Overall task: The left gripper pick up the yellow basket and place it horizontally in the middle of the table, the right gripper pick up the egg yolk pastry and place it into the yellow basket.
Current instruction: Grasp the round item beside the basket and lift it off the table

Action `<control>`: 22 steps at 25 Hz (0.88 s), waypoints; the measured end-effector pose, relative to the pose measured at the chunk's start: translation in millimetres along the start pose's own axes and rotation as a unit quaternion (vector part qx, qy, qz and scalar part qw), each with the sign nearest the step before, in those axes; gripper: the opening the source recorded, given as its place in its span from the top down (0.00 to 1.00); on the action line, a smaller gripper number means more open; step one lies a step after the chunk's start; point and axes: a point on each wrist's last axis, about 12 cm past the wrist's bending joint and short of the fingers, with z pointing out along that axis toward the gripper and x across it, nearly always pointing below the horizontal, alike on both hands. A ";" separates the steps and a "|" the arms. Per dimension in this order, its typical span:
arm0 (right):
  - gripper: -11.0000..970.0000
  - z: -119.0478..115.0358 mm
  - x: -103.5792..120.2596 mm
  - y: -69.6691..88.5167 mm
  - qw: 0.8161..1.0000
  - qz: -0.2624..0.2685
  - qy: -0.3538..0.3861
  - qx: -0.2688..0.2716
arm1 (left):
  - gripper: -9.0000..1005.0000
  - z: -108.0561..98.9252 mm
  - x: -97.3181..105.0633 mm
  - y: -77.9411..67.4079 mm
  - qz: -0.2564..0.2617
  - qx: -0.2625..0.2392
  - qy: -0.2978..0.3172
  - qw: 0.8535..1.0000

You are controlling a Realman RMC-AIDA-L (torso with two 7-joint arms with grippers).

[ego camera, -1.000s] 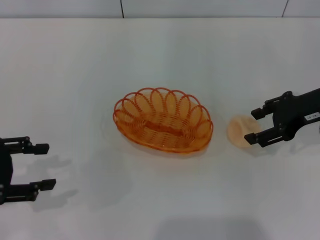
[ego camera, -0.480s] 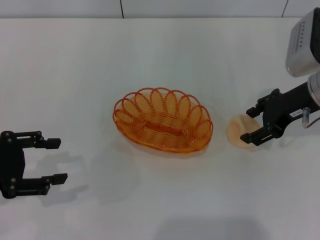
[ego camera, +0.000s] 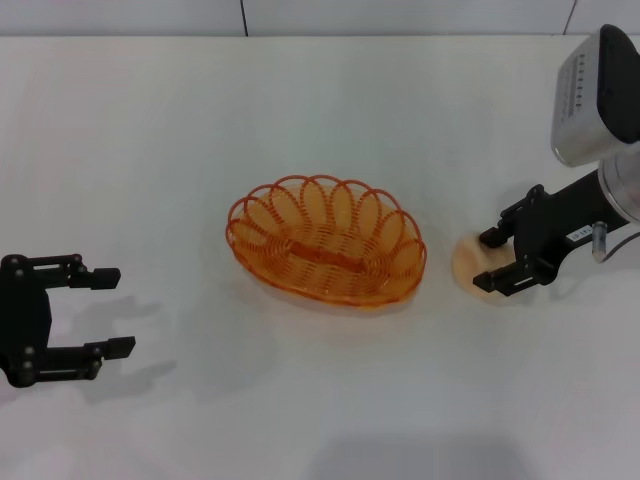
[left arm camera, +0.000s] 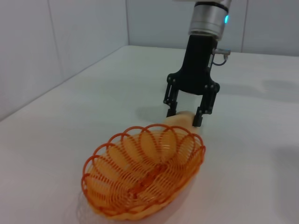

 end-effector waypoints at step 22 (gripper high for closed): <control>0.70 -11.3 -8.9 -4.4 1.000 -0.022 -0.011 0.013 | 0.29 1.7 -0.4 4.2 0.005 -0.012 0.003 1.000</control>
